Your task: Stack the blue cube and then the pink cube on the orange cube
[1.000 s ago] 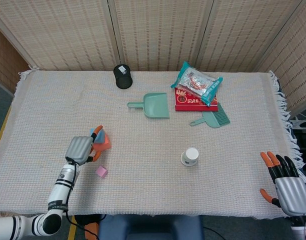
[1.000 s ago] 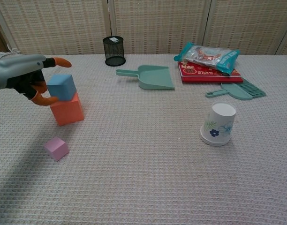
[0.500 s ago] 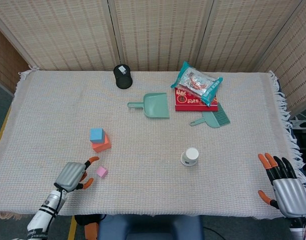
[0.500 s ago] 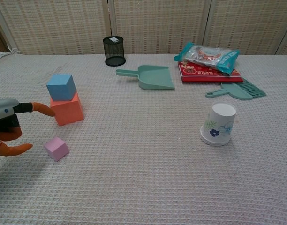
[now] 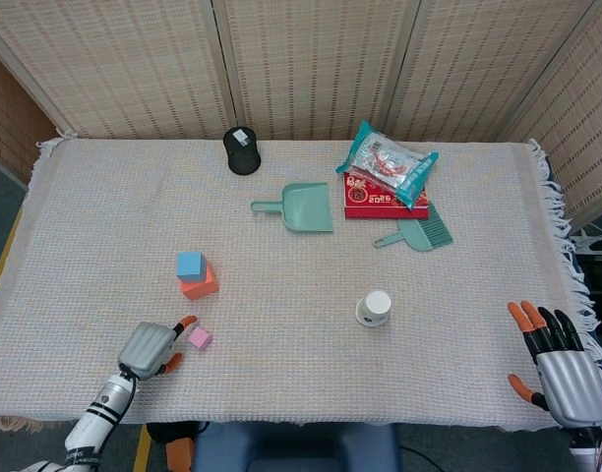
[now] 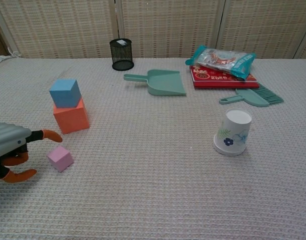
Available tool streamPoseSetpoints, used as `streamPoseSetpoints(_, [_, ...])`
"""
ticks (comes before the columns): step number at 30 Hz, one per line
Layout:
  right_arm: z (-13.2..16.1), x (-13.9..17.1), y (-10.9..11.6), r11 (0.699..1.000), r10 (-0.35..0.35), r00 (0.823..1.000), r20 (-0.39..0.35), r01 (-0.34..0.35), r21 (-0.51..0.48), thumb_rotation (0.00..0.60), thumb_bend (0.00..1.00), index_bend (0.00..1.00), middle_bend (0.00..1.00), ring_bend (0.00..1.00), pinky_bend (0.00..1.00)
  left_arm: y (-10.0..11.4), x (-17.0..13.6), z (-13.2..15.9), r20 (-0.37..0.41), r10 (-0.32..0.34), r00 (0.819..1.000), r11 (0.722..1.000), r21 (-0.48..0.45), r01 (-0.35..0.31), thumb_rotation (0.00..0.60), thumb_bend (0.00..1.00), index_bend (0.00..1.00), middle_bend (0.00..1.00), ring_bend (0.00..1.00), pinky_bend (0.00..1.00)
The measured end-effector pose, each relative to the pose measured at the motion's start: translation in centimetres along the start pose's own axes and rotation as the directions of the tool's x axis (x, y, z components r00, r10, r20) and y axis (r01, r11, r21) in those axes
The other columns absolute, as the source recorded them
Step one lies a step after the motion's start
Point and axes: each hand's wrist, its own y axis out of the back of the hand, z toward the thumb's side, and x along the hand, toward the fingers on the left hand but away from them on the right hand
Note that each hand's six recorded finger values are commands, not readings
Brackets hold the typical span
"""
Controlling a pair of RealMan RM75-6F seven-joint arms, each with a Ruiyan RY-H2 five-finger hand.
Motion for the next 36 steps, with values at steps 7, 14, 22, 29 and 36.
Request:
streamPoseSetpoints(7, [-0.1, -0.1, 0.0, 1.000, 0.003, 1.000, 0.002, -0.003, 0.001, 0.600, 0.11, 0.00, 0.00, 0.00, 0.00, -0.3, 0.5, 1.6, 0.063, 0.044, 0.997, 0.999, 0.017, -0.045, 0.600, 0.37, 0.19, 1.00, 1.00, 1.00])
streamPoseSetpoints(14, [-0.1, -0.1, 0.0, 1.000, 0.004, 1.000, 0.004, -0.004, 0.002, 0.600, 0.11, 0.00, 0.00, 0.00, 0.00, -0.4, 1.4, 2.3, 0.093, 0.063, 0.994, 0.997, 0.041, -0.067, 0.600, 0.36, 0.35, 1.00, 1.00, 1.00])
streamPoseSetpoints(22, [-0.2, -0.1, 0.1, 1.000, 0.003, 1.000, 0.005, -0.003, 0.000, 0.600, 0.11, 0.00, 0.00, 0.00, 0.00, -0.2, 1.9, 2.3, 0.090, 0.090, 0.992, 0.994, 0.054, -0.095, 0.600, 0.36, 0.52, 1.00, 1.00, 1.00])
streamPoseSetpoints(29, [-0.2, -0.1, 0.1, 1.000, 0.003, 1.000, 0.004, -0.003, -0.001, 0.600, 0.11, 0.00, 0.00, 0.00, 0.00, 0.9, 1.4, 2.4, 0.094, 0.121, 0.988, 0.992, 0.031, -0.124, 0.600, 0.36, 0.57, 1.00, 1.00, 1.00])
streamPoseSetpoints(36, [-0.1, -0.1, 0.0, 1.000, 0.005, 1.000, 0.003, -0.005, -0.001, 0.600, 0.11, 0.00, 0.00, 0.00, 0.00, 4.5, 0.1, 2.1, 0.067, 0.161, 0.985, 0.987, -0.032, -0.159, 0.600, 0.36, 0.58, 1.00, 1.00, 1.00])
